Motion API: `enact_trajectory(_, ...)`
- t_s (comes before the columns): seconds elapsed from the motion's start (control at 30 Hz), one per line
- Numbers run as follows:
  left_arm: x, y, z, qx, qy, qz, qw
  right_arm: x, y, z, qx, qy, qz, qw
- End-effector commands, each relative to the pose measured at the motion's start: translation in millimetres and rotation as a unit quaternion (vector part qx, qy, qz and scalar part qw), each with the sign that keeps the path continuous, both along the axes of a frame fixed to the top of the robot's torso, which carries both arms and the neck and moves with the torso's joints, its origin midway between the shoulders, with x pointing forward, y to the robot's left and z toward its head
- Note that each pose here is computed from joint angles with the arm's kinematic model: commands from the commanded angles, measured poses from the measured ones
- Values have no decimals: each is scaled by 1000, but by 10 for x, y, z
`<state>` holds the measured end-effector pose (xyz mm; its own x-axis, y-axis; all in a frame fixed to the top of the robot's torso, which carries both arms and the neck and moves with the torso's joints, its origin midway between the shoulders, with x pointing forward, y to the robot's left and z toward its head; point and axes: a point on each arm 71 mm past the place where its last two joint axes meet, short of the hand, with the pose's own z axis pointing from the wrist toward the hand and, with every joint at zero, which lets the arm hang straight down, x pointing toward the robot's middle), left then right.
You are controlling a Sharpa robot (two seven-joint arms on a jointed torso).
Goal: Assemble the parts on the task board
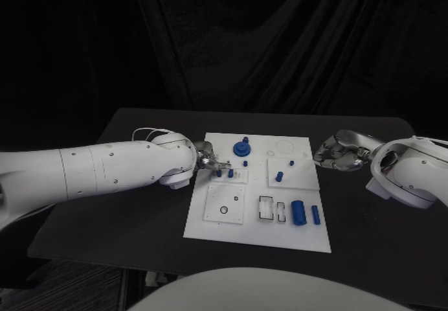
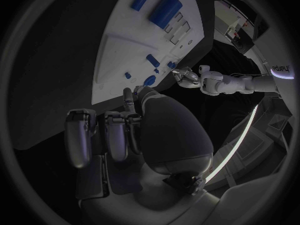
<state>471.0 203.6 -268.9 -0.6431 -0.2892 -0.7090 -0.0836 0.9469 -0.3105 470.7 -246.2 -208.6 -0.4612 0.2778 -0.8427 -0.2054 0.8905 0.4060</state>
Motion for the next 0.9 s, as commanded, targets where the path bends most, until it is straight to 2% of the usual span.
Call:
enact_trajectory(0.03,-44,39,-100,10,19,3,1000,-10,-11,-23,-6,7,-5,1000)
enact_trajectory(0.13,-40,48,-96,6,13,7,1000,-12,-16,-23,-6,8,-6,1000)
enact_trajectory(0.2,-29,46,-75,-9,-4,8,1000,-14,-20,-22,-6,7,-6,1000)
enact_trajectory(0.3,-1,28,-10,-50,-51,-1,997,-16,-26,-18,-4,5,-7,1000)
enact_trajectory(0.4,39,2,84,-102,-114,-24,988,-16,-33,-11,-1,0,-8,1000)
enact_trajectory(0.5,91,-12,233,-164,-211,-65,962,-16,-42,-2,2,-4,-9,1000)
enact_trajectory(0.53,97,-12,262,-174,-229,-75,955,-16,-44,-1,2,-5,-9,1000)
enact_trajectory(0.6,109,-12,351,-202,-284,-109,931,-19,-55,4,4,-8,-9,1000)
enact_trajectory(0.7,104,-19,436,-228,-336,-158,900,-20,-69,7,5,-10,-10,1000)
enact_trajectory(0.73,101,-24,455,-234,-349,-173,891,-20,-73,8,5,-10,-10,1000)
enact_trajectory(0.8,101,-38,469,-241,-358,-192,882,-19,-78,8,5,-10,-10,1000)
enact_trajectory(0.83,109,-62,464,-246,-355,-209,877,-19,-82,9,6,-11,-10,1000)
enact_trajectory(0.9,130,-105,437,-252,-338,-229,877,-17,-83,11,7,-12,-10,1000)
